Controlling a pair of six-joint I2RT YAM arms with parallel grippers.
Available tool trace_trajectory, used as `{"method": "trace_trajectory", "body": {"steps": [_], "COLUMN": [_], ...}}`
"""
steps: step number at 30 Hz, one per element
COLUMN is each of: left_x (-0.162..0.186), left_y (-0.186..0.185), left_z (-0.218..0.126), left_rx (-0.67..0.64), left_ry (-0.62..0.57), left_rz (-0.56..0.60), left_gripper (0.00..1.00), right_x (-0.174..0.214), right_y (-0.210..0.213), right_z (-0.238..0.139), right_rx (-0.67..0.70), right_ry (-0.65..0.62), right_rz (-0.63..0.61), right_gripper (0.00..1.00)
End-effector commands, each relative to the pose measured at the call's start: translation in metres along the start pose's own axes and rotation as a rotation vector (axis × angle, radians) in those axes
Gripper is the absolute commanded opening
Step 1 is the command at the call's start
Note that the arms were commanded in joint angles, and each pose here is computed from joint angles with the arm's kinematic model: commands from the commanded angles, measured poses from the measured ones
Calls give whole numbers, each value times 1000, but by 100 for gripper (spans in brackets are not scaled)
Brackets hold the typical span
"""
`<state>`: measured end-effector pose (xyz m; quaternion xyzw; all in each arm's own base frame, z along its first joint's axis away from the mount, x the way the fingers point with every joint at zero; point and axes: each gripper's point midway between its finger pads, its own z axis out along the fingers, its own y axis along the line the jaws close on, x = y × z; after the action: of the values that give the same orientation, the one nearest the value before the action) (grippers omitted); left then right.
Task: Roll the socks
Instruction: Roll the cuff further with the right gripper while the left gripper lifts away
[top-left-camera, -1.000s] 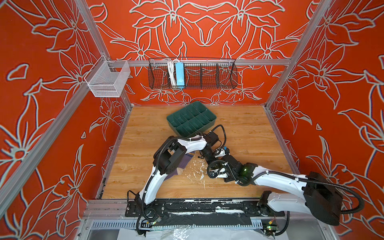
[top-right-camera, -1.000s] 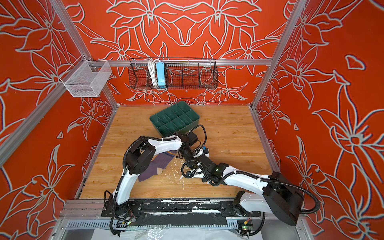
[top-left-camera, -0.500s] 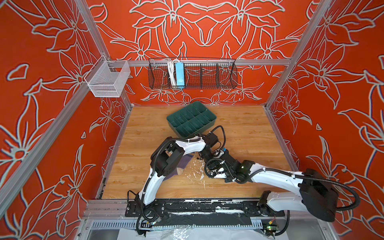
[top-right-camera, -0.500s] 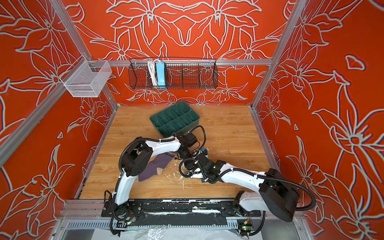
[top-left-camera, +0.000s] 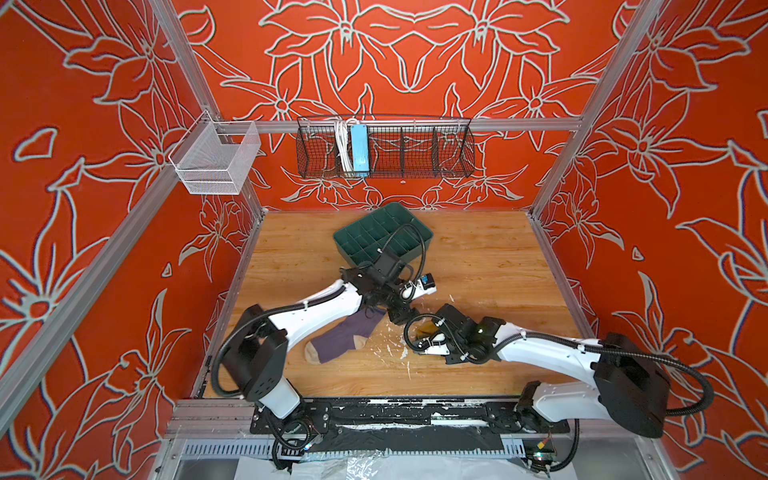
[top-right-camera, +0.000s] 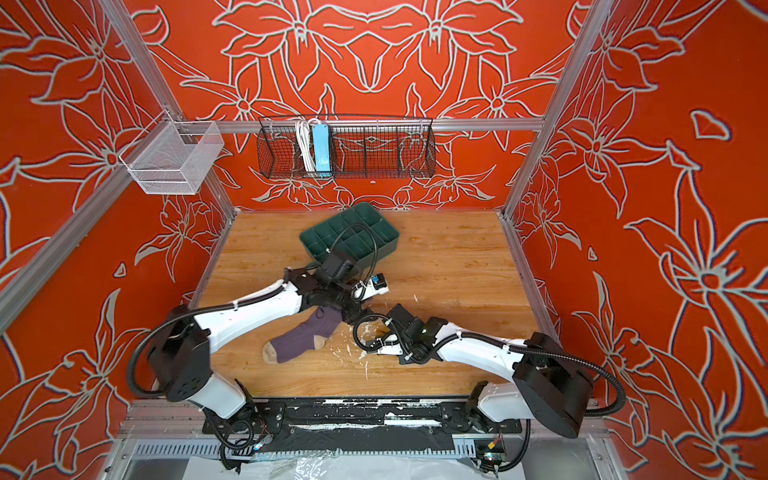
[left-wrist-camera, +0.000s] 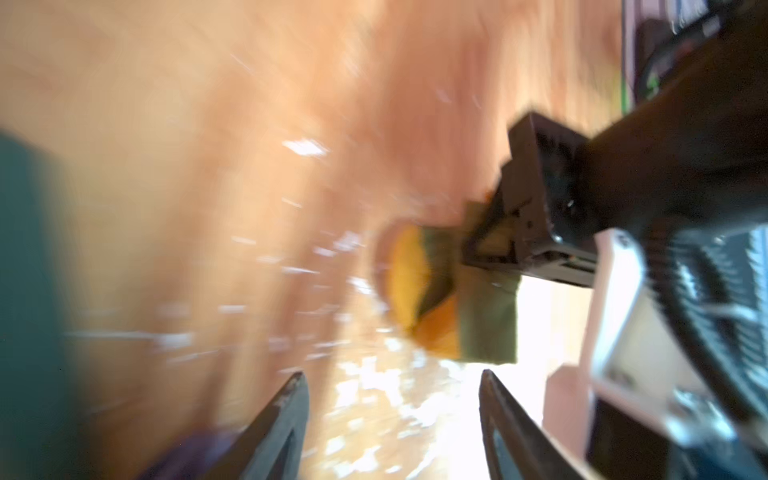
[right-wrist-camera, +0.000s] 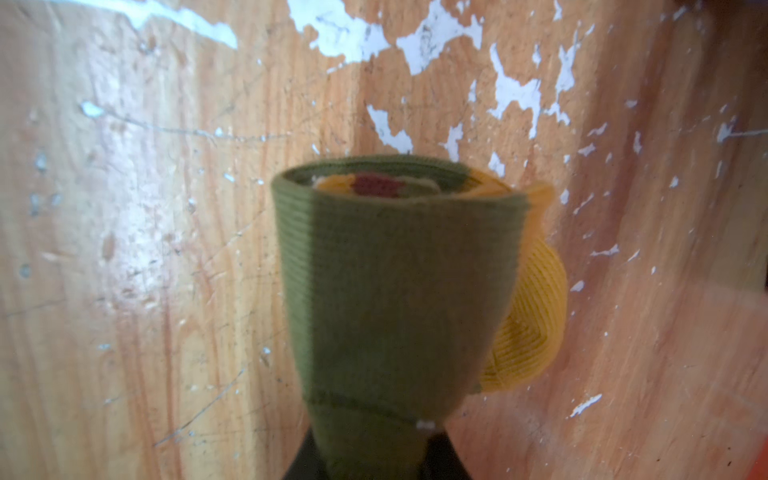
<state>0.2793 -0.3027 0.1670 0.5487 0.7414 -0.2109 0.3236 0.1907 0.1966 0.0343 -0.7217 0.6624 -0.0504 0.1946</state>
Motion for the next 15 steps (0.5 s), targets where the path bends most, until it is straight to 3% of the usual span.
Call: {"method": "trace_trajectory", "body": {"steps": [1, 5, 9, 11, 15], "left_x": [-10, -8, -10, -8, -5], "left_y": [29, 19, -35, -57, -79], "left_z": [-48, -122, -181, -195, -199], "left_rx": [-211, -358, -313, -278, -194], "left_ry": [-66, -114, -221, -261, -277], "left_rz": [70, 144, 314, 407, 436], "left_gripper": [64, 66, 71, 73, 73], "right_x": [16, 11, 6, 3, 0], "right_y": [9, 24, 34, 33, 28], "right_z": [-4, -11, -8, -4, 2], "right_rx": [-50, -206, -337, -381, -487], "right_ry": [61, 47, 88, 101, 150], "right_rz": [39, 105, 156, 199, 293], "right_gripper": [0, 0, 0, 0, 0]}}
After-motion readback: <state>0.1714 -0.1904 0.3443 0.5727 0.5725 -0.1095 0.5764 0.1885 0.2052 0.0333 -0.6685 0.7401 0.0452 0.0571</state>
